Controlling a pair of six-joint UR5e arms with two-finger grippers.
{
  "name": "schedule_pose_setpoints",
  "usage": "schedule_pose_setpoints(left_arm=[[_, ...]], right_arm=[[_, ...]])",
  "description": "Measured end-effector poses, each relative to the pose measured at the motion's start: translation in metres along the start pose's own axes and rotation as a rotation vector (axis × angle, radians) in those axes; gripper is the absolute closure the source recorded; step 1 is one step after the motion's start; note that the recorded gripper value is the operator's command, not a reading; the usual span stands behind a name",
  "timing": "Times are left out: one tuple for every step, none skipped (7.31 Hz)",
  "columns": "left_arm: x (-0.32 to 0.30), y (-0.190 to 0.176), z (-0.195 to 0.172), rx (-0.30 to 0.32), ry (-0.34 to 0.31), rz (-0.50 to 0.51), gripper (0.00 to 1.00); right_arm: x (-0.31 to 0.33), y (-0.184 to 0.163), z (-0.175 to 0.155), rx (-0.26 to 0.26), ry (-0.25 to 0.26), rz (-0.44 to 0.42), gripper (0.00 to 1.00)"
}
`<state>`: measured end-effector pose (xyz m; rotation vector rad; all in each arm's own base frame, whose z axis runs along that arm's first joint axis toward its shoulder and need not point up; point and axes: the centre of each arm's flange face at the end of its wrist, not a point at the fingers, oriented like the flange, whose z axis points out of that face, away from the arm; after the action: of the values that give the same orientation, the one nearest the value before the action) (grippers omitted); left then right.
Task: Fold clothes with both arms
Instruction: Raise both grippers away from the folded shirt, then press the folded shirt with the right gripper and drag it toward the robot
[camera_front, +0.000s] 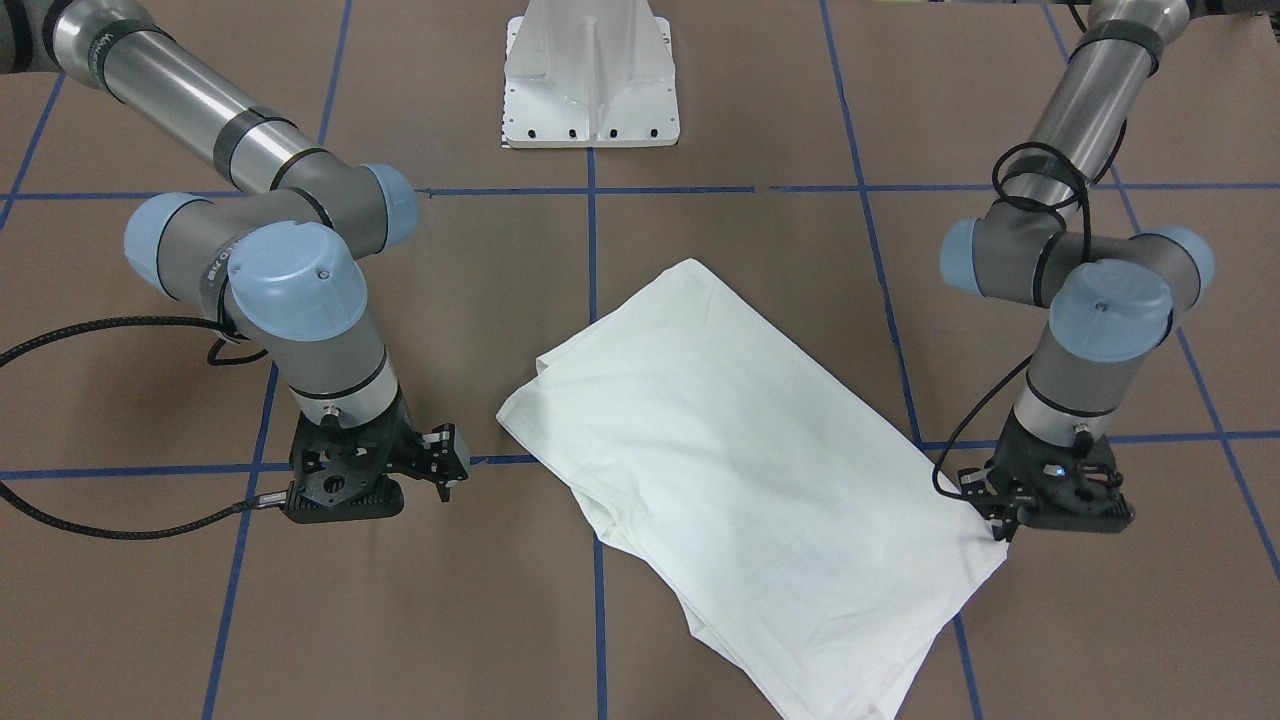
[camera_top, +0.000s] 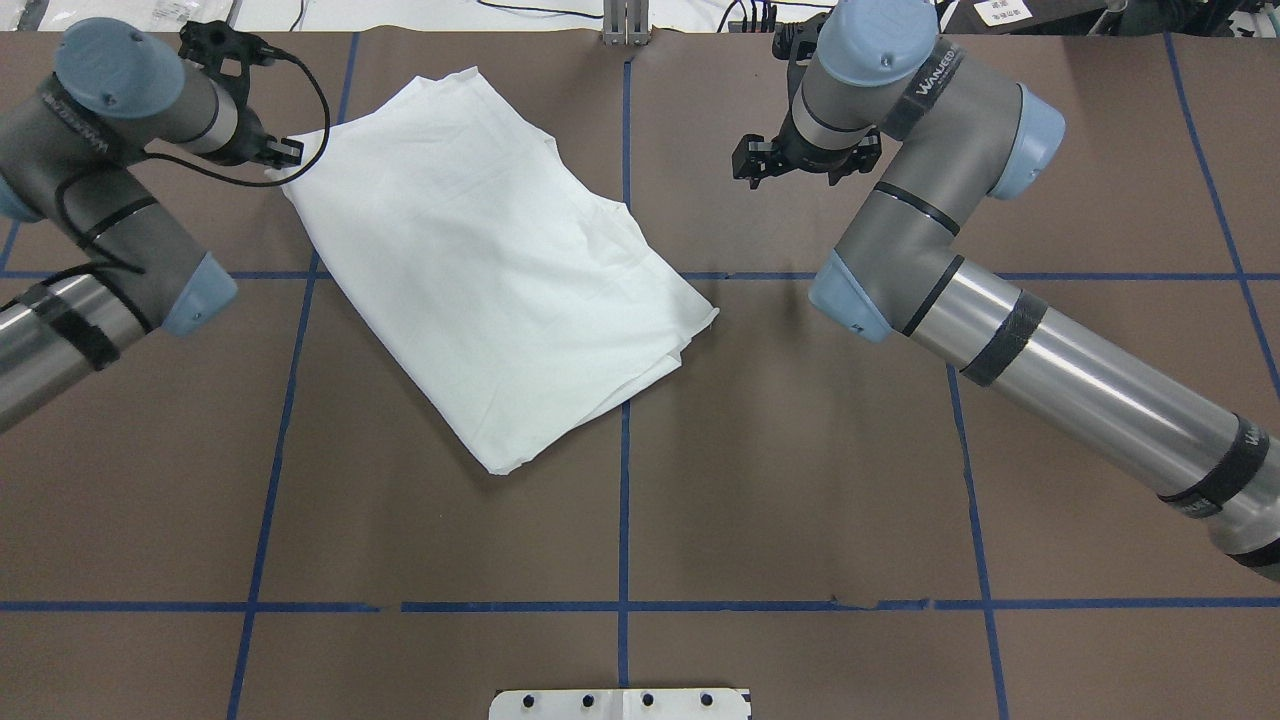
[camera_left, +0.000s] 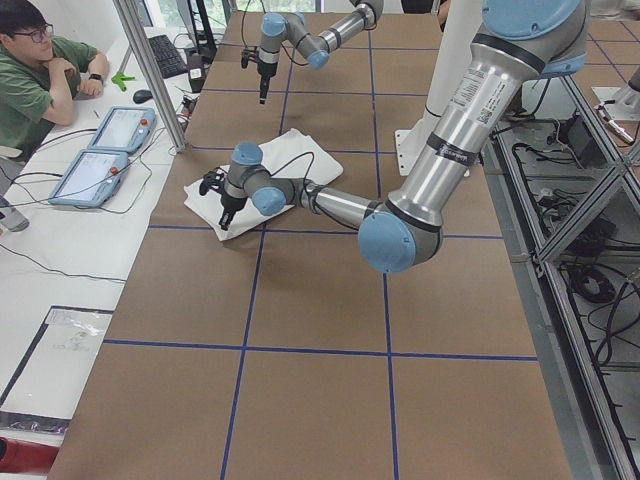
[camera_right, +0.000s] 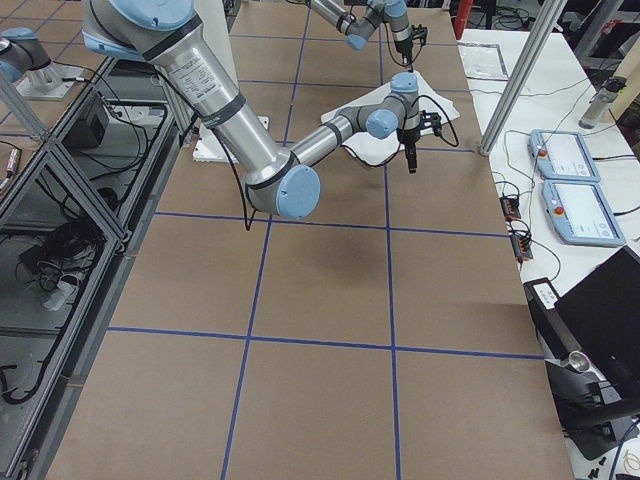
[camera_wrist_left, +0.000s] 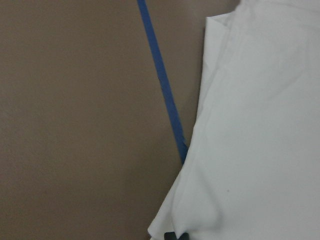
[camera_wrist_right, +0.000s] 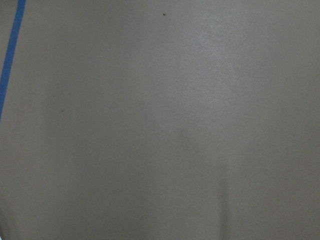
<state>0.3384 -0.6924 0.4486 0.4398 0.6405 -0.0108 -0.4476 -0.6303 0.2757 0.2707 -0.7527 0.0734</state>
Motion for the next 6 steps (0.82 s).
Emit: schedule_pose_setpoints(left_arm=[[0.007,-0.035,0.008,-0.004,-0.022,-0.014,0.68],[0.013,-0.06,0.009,0.003,-0.027,-0.022,0.01],[0.009,-0.067,0.005,0.034,-0.007,-0.017,0.0],[-0.001,-0.058,0.0,0.059,0.035,-0.004,0.0],[-0.008,-0.047,-0.005,0.061,0.077,0.004,0.0],[-0.01,-0.039,-0.01,0.06,0.105,0.007,0.0]], right_arm=[[-0.003,0.001,-0.003,0.003,-0.007,0.005,0.0],[-0.007,0.002,-0.006,0.005,-0.012,0.012,0.0],[-0.018,0.005,-0.007,0.004,-0.019,0.024,0.0],[-0.039,0.007,-0.006,0.006,-0.022,0.043,0.0],[-0.072,0.003,-0.002,0.018,-0.018,0.062,0.0],[-0.11,-0.004,0.006,0.036,-0.022,0.078,0.01]])
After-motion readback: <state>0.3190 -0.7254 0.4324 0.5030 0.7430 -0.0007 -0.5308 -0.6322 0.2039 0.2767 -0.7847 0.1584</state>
